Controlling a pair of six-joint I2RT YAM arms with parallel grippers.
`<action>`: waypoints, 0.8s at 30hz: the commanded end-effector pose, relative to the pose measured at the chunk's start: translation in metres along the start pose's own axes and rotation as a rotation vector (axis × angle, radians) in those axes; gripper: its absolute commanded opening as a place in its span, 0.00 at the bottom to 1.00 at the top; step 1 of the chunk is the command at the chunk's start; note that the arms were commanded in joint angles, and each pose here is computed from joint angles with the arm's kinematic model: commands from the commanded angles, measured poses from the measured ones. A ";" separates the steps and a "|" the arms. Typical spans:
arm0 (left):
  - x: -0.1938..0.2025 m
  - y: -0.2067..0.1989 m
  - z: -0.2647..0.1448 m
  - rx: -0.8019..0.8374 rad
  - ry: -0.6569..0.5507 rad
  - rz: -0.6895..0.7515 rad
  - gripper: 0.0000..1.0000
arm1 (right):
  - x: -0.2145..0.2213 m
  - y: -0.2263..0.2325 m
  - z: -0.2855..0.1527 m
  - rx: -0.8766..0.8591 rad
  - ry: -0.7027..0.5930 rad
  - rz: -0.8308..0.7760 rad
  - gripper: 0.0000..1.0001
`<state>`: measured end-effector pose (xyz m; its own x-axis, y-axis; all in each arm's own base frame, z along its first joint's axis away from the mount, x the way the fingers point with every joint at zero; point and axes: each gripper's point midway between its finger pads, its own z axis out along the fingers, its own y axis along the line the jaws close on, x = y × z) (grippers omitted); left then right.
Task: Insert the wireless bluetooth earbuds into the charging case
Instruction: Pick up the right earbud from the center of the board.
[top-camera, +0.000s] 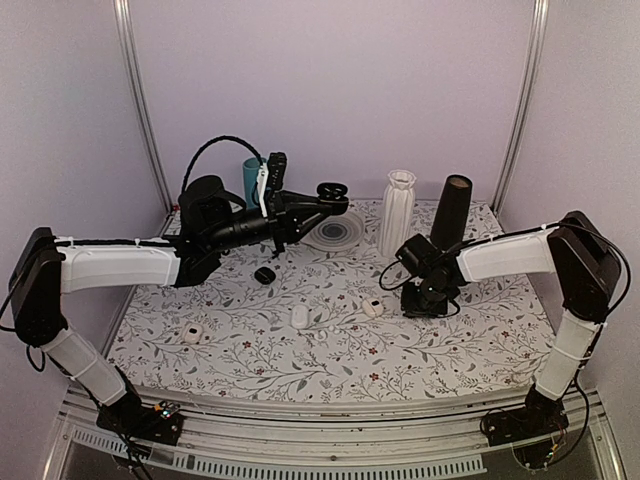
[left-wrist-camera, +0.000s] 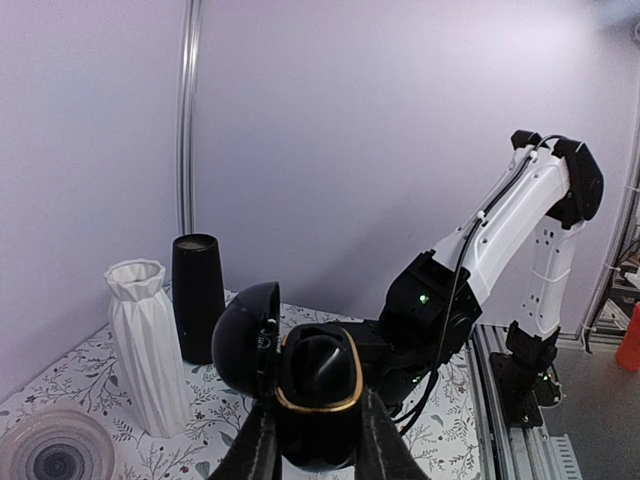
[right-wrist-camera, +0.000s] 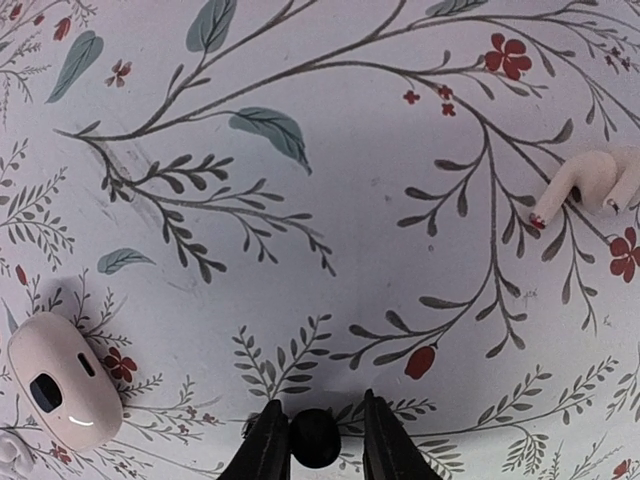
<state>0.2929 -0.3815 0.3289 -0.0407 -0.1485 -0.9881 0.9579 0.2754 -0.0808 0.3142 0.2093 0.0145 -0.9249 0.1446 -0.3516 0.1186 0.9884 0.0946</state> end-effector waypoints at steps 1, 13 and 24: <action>-0.011 0.004 -0.002 -0.007 -0.023 0.010 0.00 | 0.012 -0.010 0.010 0.062 0.044 0.012 0.27; -0.010 0.004 -0.002 -0.008 -0.022 0.009 0.00 | 0.021 -0.017 0.014 0.113 0.086 0.151 0.25; -0.009 0.004 -0.002 -0.004 -0.020 0.009 0.00 | 0.029 -0.020 0.013 0.132 0.114 0.193 0.23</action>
<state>0.2934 -0.3811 0.3288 -0.0459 -0.1501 -0.9876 0.9574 0.2756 -0.0864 0.3151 0.2075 0.0128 -0.8913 0.3257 -0.3154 0.3042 0.9454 0.1166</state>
